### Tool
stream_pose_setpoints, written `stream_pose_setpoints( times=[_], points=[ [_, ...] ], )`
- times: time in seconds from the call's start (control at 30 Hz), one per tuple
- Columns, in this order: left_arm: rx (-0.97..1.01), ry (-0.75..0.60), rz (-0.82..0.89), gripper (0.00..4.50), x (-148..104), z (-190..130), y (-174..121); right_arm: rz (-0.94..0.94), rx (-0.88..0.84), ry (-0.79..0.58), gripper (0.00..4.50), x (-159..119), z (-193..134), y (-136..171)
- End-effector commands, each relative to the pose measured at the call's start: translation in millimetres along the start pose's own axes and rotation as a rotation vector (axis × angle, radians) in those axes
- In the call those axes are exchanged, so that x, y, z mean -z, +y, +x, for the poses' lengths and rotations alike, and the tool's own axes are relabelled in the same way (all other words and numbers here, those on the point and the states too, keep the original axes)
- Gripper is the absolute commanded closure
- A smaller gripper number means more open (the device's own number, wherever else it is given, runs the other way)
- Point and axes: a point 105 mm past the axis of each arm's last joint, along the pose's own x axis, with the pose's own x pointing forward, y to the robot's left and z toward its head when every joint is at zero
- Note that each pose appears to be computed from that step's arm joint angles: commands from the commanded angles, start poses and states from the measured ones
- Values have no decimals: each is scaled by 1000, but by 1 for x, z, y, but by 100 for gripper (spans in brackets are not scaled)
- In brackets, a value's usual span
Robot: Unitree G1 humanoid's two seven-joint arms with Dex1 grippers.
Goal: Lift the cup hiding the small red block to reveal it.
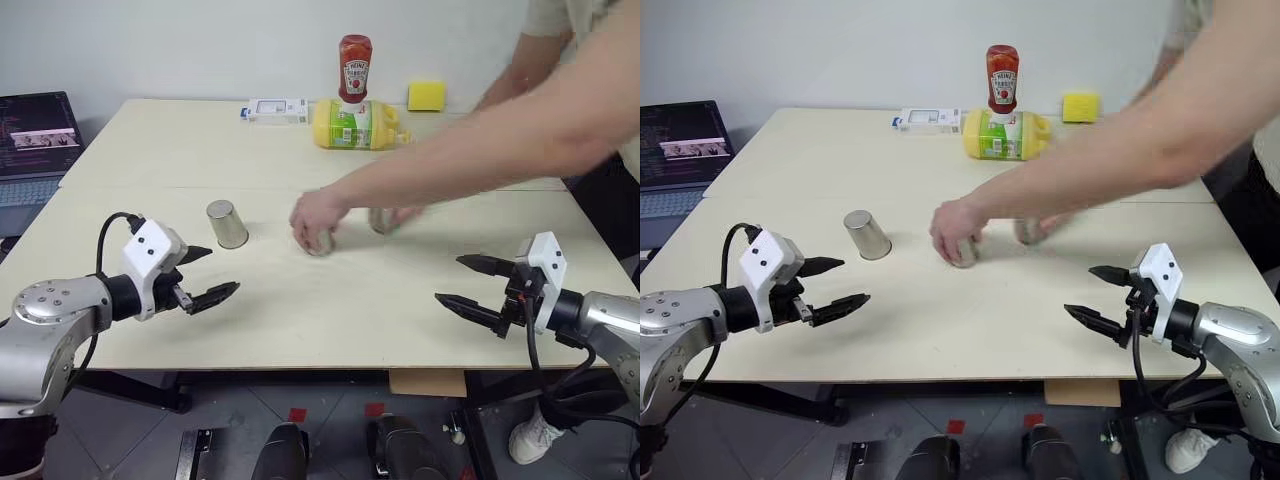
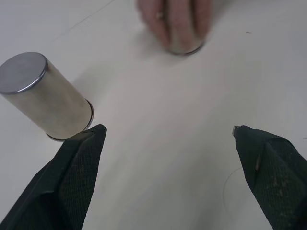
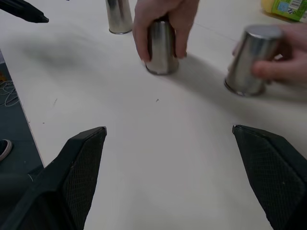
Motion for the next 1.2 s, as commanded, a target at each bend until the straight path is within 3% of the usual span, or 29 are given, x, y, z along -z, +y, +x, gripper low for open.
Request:
stream_pose_setpoints(
  times=[0.03,0.53,0.87,1.2],
  points=[
    [-5,-23,51,0,-10,-1,2,-41,-7,-33,5,-11,1,3],
    [18,-126,-56,0,-28,20,0,-38,-98,-71,5,-36,22,25],
    [77,-191,-27,0,-56,83,-4,-28,-153,-80,5,-50,36,38],
    [79,-174,-7,0,-63,140,-2,-37,-174,-63,5,-48,41,47]
  ],
)
